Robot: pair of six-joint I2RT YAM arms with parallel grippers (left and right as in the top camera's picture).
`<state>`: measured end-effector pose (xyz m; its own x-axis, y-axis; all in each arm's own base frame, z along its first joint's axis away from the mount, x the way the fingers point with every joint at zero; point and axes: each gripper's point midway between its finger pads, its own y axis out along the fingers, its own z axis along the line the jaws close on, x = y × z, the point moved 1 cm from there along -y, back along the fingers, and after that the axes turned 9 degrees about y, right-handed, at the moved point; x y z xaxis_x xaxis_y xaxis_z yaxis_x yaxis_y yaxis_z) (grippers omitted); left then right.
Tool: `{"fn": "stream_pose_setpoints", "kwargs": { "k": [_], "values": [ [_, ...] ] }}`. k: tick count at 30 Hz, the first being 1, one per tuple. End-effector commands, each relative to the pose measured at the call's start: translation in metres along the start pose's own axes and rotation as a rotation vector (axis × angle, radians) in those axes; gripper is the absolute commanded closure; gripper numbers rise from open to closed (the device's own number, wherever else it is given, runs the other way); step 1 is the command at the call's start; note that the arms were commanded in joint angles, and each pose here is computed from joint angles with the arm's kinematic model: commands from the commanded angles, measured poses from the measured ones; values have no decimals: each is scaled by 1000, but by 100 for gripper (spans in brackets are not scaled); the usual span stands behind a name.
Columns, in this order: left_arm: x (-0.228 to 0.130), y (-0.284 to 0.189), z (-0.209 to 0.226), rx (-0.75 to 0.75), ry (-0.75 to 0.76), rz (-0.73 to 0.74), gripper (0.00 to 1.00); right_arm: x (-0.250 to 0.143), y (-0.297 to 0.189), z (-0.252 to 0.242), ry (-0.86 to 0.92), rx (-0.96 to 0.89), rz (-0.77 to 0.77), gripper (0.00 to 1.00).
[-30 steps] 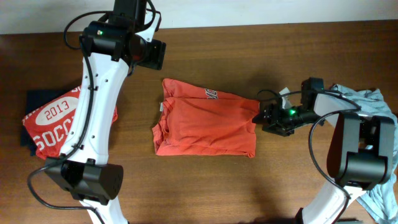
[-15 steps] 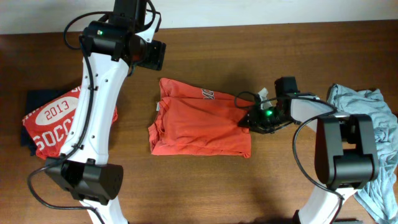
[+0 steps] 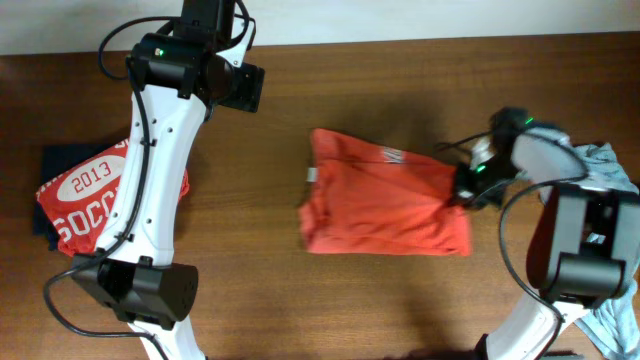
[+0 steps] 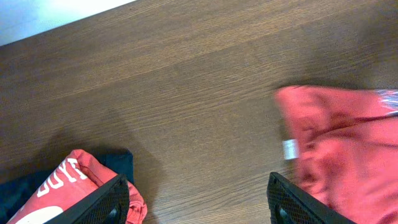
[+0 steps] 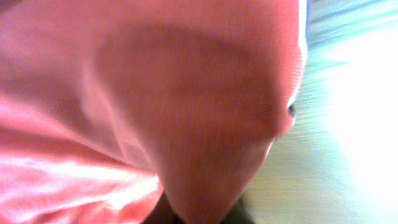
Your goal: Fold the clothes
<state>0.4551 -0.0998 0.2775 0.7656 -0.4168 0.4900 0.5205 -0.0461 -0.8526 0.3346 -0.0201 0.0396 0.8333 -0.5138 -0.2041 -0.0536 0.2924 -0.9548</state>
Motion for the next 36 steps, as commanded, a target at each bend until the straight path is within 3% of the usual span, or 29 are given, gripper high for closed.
{"fn": "stream_pose_setpoints", "kwargs": {
  "k": [1, 6, 12, 18, 26, 27, 29, 30, 36],
  "values": [
    [9, -25, 8, 31, 11, -64, 29, 42, -85, -12, -71, -170, -268, 95],
    [9, -25, 8, 31, 11, -64, 29, 46, -131, 9, -166, -192, -340, 92],
    [10, -25, 8, 32, 10, -67, 28, 29, -142, 39, -249, -208, -340, 93],
    [10, -25, 8, 32, 10, -68, 28, -11, -114, 98, -421, -232, -291, 92],
    [9, -25, 8, 30, 11, -61, 28, -47, -53, 159, -506, -308, -278, 88],
    [8, -25, 7, 30, 11, -58, 28, -50, -41, 162, -520, -332, -261, 59],
    [7, -24, 7, 29, 12, -55, 28, -49, -27, 162, -524, -377, -255, 25],
    [7, -24, 7, 28, 12, -52, 28, -47, -20, 161, -529, -403, -254, 21],
    [4, -24, 7, 26, 13, -42, 28, -50, -26, 157, -536, -423, -251, 19]
  ]
}}
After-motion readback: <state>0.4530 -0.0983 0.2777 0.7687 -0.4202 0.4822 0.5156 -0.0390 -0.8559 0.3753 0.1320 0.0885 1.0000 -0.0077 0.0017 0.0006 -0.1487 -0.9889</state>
